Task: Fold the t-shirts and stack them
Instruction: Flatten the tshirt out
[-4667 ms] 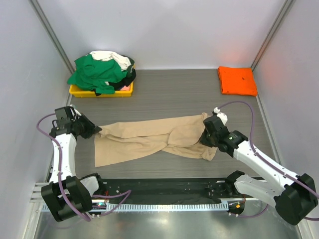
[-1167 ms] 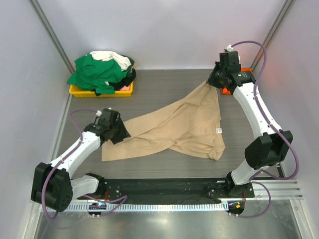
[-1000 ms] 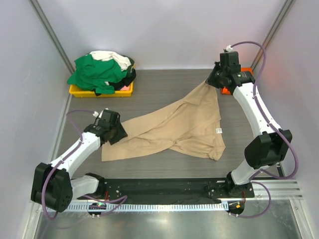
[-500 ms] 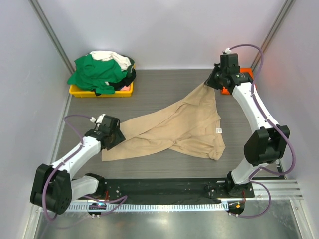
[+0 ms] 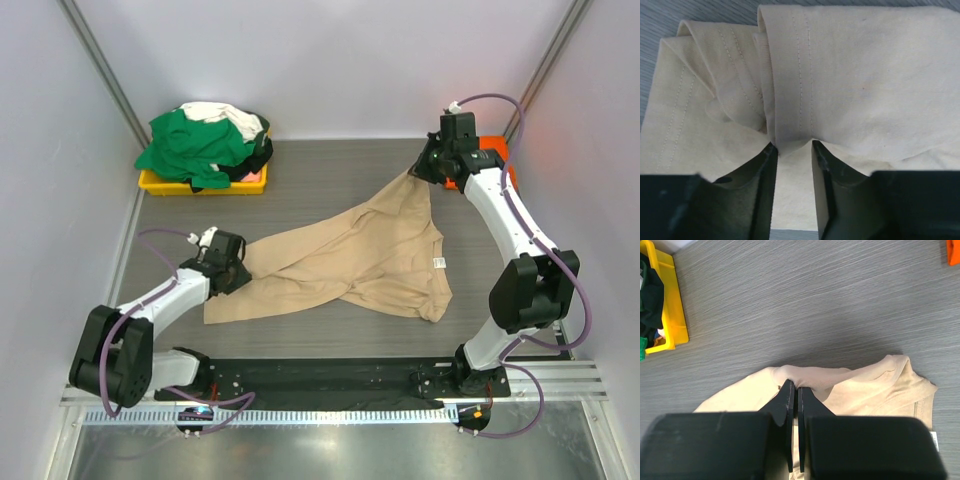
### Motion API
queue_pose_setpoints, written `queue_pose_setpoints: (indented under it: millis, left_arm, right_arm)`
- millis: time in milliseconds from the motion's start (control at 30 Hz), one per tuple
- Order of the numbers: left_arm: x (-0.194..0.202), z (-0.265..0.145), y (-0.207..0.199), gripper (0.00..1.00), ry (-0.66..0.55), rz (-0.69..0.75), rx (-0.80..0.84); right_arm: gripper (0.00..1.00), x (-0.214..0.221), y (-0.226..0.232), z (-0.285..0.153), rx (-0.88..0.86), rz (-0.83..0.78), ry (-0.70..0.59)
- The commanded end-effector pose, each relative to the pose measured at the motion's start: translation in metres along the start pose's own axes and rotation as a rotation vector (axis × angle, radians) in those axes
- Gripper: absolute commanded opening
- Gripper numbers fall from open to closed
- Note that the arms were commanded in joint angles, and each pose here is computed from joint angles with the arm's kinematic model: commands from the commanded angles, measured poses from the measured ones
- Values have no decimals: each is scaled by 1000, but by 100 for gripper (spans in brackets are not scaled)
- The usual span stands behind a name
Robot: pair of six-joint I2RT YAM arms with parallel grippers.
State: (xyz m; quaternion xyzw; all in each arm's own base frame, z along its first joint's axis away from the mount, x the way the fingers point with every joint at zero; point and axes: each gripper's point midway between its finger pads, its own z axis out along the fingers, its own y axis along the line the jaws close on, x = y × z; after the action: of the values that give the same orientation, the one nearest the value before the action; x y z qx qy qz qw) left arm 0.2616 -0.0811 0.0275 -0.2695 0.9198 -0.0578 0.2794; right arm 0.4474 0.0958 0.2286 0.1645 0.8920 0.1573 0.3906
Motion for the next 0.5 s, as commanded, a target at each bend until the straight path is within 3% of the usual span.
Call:
queue_pose_setpoints:
  millis: [0, 200, 467]
  left_arm:
    - [-13, 5, -12, 31, -53, -17, 32]
    - [-19, -4, -23, 0, -54, -21, 66]
    - [-50, -63, -41, 0, -114, -49, 152]
  right_arm:
    - [1, -13, 7, -6, -36, -17, -51]
    - [1, -11, 5, -5, -33, -16, -46]
    - [1, -6, 12, -24, -75, 1, -47]
